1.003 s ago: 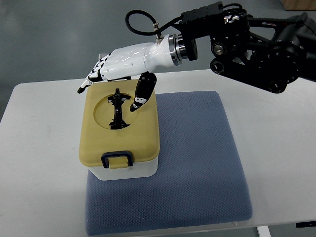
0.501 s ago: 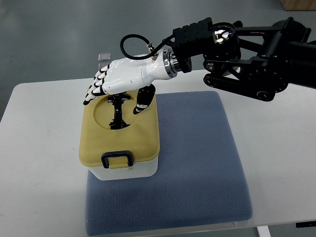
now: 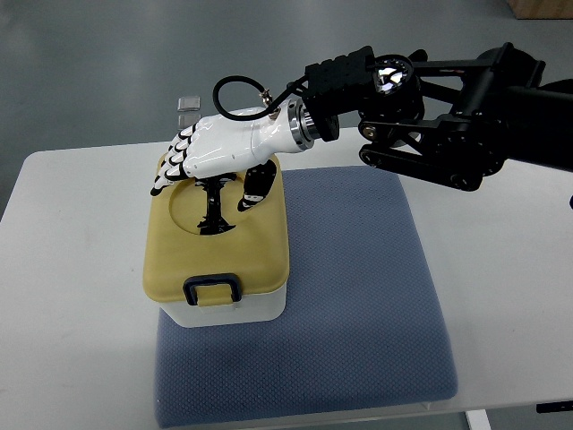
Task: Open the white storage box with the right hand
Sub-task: 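Lower the right hand and close its fingers around the black lid handle, then lift the yellow lid up off the white box with the right hand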
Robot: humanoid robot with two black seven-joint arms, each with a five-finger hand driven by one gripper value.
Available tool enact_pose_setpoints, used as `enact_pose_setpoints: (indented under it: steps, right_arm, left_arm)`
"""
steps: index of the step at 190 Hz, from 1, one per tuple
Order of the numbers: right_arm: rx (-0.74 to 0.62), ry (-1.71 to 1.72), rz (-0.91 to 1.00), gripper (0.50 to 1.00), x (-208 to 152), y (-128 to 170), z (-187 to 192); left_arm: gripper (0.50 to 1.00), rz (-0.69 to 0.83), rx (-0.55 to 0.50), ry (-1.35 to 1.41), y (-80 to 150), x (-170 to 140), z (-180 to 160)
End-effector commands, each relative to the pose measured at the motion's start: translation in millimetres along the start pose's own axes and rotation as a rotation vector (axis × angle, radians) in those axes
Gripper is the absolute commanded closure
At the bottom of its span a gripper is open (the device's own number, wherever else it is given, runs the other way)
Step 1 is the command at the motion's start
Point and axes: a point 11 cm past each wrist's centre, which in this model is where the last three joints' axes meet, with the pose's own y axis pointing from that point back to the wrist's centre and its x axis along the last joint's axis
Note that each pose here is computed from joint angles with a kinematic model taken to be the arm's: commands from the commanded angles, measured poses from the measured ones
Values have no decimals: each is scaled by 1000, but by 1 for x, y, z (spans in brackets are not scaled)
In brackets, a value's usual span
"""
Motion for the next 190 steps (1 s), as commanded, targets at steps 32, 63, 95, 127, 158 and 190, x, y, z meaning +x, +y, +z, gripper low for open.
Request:
enact_pose_setpoints:
  steps: [32, 63, 95, 127, 158, 190]
  right_arm:
    - [1, -11, -5, 654, -5, -6, -1]
    - [-1, -11, -2, 744, -5, -7, 0]
    - [2, -11, 1, 889, -4, -6, -1]
    - [8, -8, 10, 987, -2, -6, -1]
    - [27, 4, 33, 1000, 1, -8, -4]
    - [61, 18, 57, 1000, 5, -10, -10]
  left_arm:
    - [500, 0, 0, -1, 0, 0, 0]
    - [500, -2, 0, 0, 0, 0, 0]
    - [500, -1, 0, -2, 0, 0, 0]
    - [500, 0, 0, 0, 0, 0, 0]
    - [500, 0, 1, 0, 0, 0, -1]
    - [500, 0, 0, 0, 0, 0, 0]
